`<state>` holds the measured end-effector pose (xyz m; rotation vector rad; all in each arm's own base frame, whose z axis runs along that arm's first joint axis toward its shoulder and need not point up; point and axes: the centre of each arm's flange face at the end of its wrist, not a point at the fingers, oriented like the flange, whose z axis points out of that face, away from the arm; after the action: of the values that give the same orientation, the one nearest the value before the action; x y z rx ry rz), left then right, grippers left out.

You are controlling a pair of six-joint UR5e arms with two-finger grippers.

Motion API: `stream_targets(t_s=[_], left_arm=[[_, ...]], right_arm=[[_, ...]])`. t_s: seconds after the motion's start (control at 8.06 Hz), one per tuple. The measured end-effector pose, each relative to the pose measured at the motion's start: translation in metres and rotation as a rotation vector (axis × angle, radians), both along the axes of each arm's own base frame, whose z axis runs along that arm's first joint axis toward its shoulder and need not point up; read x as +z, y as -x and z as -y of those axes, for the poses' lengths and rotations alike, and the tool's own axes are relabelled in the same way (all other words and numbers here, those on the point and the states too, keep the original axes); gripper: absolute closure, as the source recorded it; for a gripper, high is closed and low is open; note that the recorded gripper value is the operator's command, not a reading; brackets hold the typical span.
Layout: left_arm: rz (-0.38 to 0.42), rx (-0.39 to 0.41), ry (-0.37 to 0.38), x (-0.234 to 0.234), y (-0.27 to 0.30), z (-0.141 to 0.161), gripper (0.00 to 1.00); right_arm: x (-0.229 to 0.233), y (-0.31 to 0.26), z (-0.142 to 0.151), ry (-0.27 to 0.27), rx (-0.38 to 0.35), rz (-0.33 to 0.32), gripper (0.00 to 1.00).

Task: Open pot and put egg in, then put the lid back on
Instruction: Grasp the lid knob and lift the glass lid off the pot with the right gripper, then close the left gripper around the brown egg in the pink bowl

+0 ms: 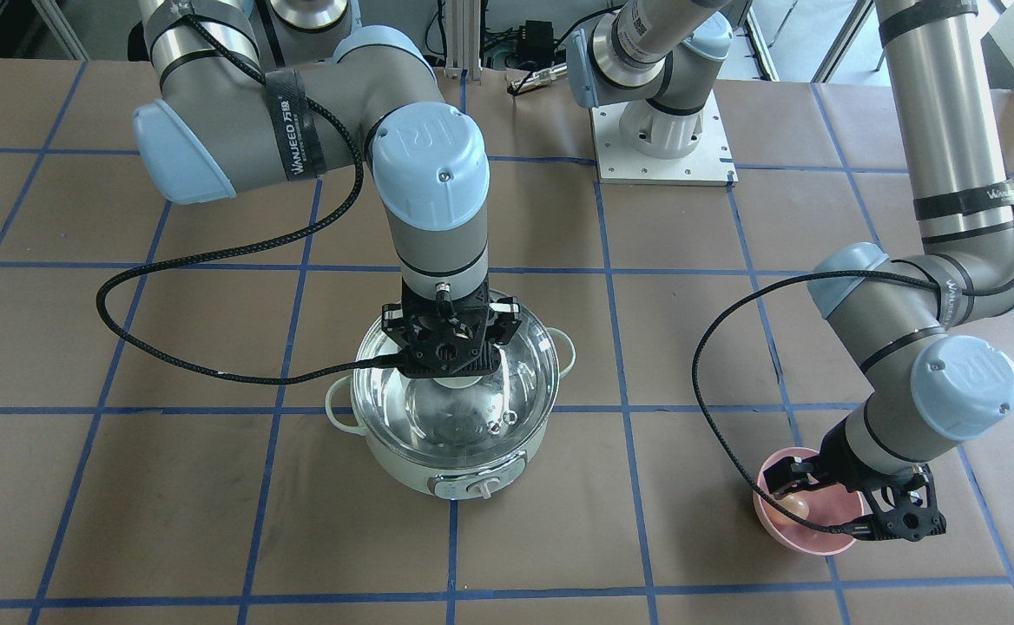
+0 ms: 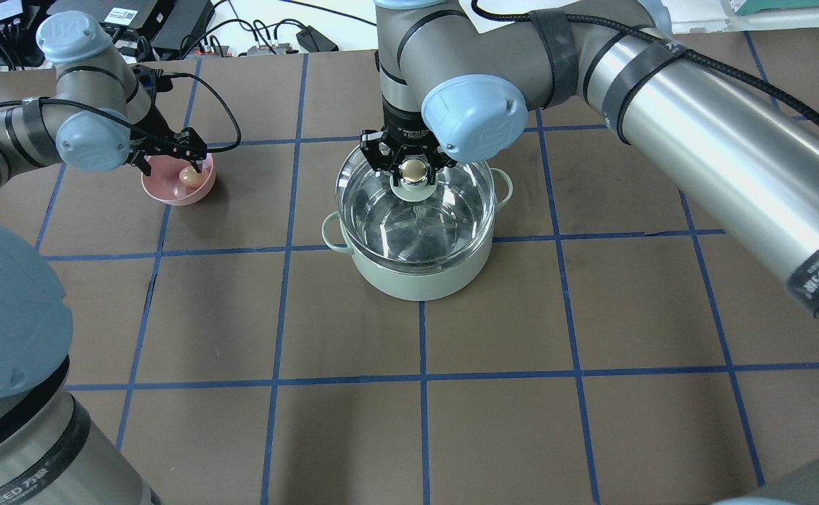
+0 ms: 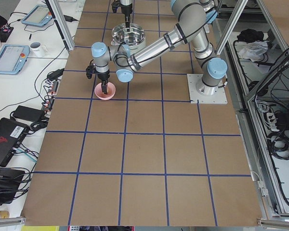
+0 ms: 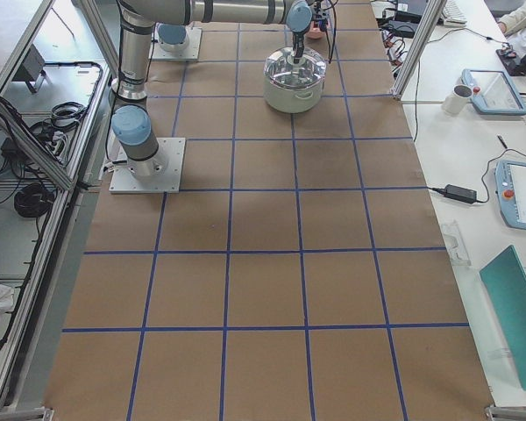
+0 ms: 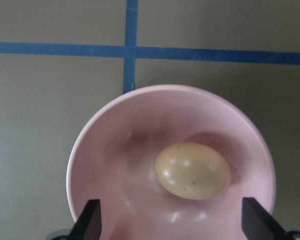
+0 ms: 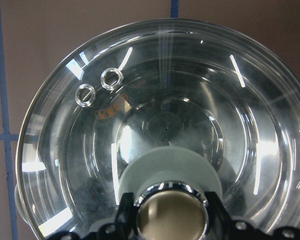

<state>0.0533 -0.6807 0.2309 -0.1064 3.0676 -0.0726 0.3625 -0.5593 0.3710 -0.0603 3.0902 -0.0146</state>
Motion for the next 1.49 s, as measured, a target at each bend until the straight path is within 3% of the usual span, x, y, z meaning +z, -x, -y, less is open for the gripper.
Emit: stream_targets(t_s=[0.37,0.74,1.12,1.49], left_arm=[[-0.008,0.003,-0.002,-0.012,-0.001,0.001,0.00],[-0.023,0.002,0.009,-0.021,-0.001,0.004,0.00],[-0.026,0.001,0.004,-0.025,-0.001,0.004,0.02],[-0.028,0.000,0.000,-0.028,0.000,0.004,0.02]], right_arm=[[0.043,0.033,-0.002,0.044,0.007,0.002,0.93],[0.103,0.147,0.006,0.055,0.013,-0.014,0.93],[0.126,0.256,0.004,0.014,0.018,-0.065,0.95],[0.128,0.288,-0.001,-0.011,0.043,-0.093,0.96]])
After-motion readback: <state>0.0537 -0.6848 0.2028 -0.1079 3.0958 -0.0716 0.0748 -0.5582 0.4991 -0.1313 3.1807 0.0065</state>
